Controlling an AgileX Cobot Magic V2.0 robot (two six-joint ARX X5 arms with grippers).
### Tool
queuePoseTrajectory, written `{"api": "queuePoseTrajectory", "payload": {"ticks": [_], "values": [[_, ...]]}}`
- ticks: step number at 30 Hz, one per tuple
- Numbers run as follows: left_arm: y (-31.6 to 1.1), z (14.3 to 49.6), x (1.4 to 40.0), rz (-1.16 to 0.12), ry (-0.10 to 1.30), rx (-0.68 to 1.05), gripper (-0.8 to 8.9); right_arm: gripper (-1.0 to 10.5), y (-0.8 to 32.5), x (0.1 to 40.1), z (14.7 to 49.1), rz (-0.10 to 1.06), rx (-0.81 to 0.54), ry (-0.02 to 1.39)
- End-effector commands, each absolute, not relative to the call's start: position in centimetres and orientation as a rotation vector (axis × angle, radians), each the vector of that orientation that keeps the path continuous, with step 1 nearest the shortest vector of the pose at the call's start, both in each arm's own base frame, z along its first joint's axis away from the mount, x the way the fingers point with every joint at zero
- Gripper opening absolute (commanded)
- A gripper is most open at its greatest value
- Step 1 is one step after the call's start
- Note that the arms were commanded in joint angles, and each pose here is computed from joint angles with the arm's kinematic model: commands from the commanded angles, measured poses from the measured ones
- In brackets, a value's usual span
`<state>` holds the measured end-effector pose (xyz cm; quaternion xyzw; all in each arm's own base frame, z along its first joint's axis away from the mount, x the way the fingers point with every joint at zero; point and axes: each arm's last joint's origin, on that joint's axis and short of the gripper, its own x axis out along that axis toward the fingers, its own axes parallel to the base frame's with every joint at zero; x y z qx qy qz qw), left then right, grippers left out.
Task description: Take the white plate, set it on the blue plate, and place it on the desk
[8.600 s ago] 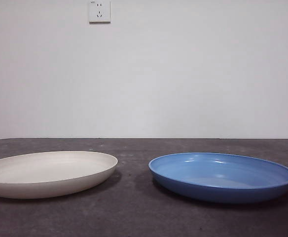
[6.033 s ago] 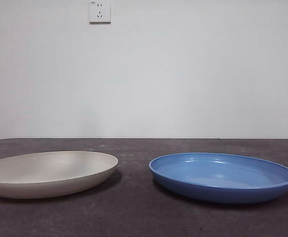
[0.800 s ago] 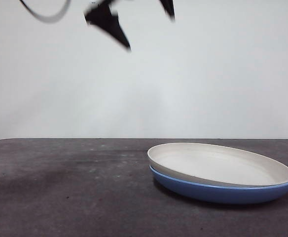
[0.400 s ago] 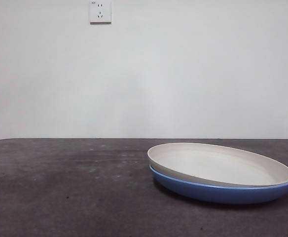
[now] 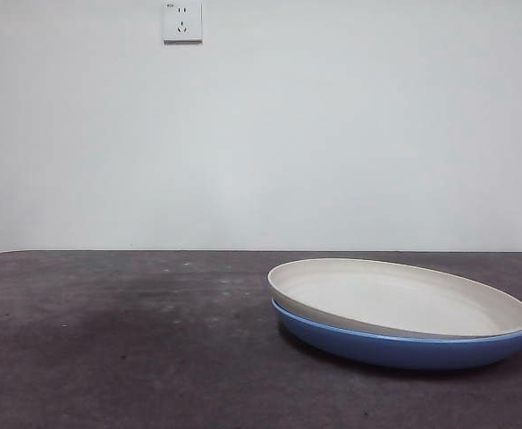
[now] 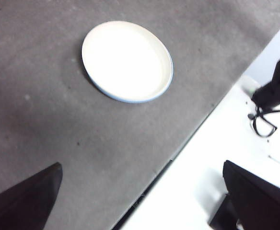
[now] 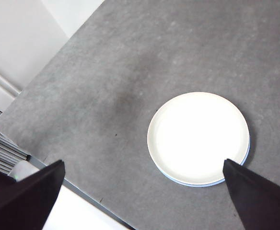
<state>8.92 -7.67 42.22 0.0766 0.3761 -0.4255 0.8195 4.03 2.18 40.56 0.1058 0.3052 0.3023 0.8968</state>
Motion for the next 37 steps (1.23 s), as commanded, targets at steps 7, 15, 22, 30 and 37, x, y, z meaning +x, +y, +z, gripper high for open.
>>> {"api": "queuePoseTrajectory", "payload": {"ticks": [7,15,22,30,37], "values": [[-4.2,39.9,4.1,-0.932,0.593,0.141,6.57,5.9,2.1,3.5,40.6,0.618,0.241,0.672],[-3.2,39.8,2.8,-0.937,0.523,0.129,6.57,5.9,2.1,4.5,40.4,0.526,0.298,0.738],[-3.2,39.8,2.8,-0.943,0.532,0.115,6.57,5.9,2.8,9.3,38.9,0.399,0.248,0.955],[-3.4,39.8,2.5,-1.041,0.550,0.066,6.57,5.9,4.5,17.9,36.0,0.460,0.215,1.127],[-3.4,39.8,2.4,-1.065,0.569,0.043,6.57,5.9,5.1,24.4,31.4,0.477,0.207,1.283]]}}
